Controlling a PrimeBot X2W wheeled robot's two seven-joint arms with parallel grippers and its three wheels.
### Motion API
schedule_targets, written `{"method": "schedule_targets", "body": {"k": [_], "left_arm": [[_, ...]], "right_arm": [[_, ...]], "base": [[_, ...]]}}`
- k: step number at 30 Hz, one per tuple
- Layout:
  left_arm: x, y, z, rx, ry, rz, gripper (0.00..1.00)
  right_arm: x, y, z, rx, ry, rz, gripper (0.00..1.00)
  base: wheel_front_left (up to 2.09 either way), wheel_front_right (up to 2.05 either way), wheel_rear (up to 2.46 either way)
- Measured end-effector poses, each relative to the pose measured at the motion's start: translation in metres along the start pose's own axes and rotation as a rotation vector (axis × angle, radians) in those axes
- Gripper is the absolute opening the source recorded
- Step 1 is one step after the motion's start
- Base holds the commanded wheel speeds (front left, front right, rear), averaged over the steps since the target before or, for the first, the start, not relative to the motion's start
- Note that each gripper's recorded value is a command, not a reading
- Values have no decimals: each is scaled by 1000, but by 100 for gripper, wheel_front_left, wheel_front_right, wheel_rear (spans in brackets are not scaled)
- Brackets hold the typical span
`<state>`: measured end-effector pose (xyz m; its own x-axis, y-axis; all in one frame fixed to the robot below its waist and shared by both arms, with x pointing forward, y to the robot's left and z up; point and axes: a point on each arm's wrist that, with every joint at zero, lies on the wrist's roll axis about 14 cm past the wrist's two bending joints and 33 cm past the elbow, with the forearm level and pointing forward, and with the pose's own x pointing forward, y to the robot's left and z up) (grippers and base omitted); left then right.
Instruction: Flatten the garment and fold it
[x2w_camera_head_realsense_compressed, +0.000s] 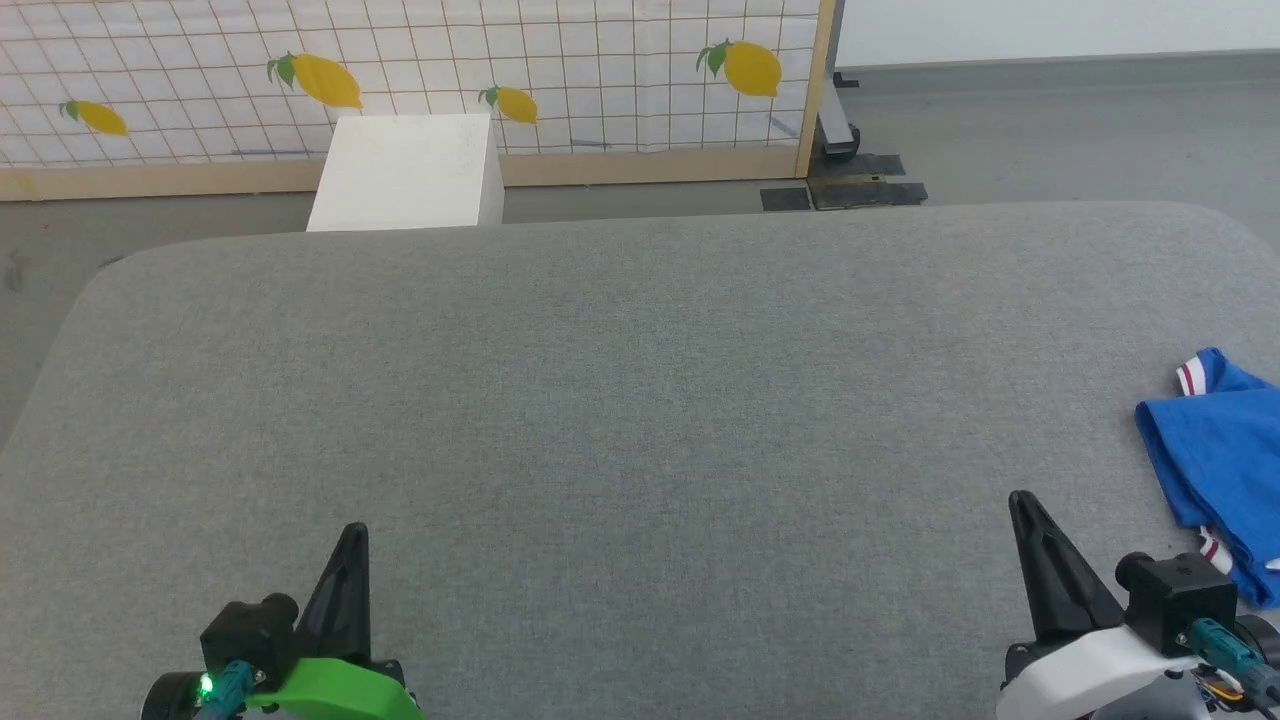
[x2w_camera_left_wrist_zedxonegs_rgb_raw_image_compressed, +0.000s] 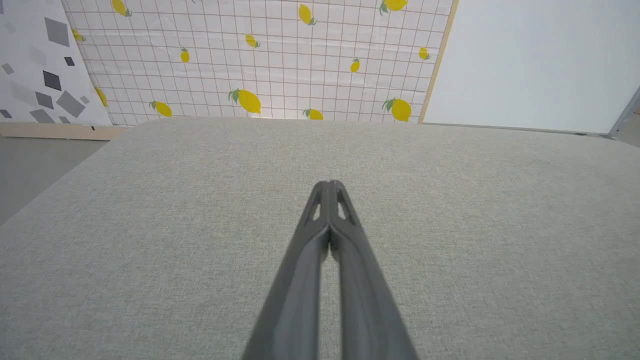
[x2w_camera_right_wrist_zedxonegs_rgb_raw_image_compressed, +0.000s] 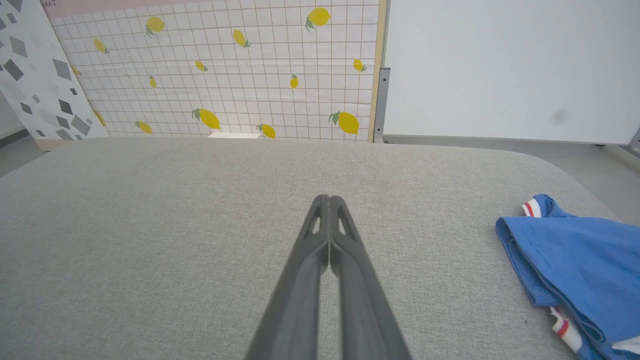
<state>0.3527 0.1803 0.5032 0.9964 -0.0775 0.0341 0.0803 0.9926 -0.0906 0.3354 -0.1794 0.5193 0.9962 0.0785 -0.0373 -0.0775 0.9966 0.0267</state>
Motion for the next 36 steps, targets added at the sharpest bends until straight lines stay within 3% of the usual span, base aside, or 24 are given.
{"method": "schedule_targets", "body": {"k": [36], "left_arm": [[4, -2, 6, 50, 23, 19, 0]], "right_arm": [[11, 5, 4, -24, -9, 18, 0]], "base": [[0, 0, 0]]}}
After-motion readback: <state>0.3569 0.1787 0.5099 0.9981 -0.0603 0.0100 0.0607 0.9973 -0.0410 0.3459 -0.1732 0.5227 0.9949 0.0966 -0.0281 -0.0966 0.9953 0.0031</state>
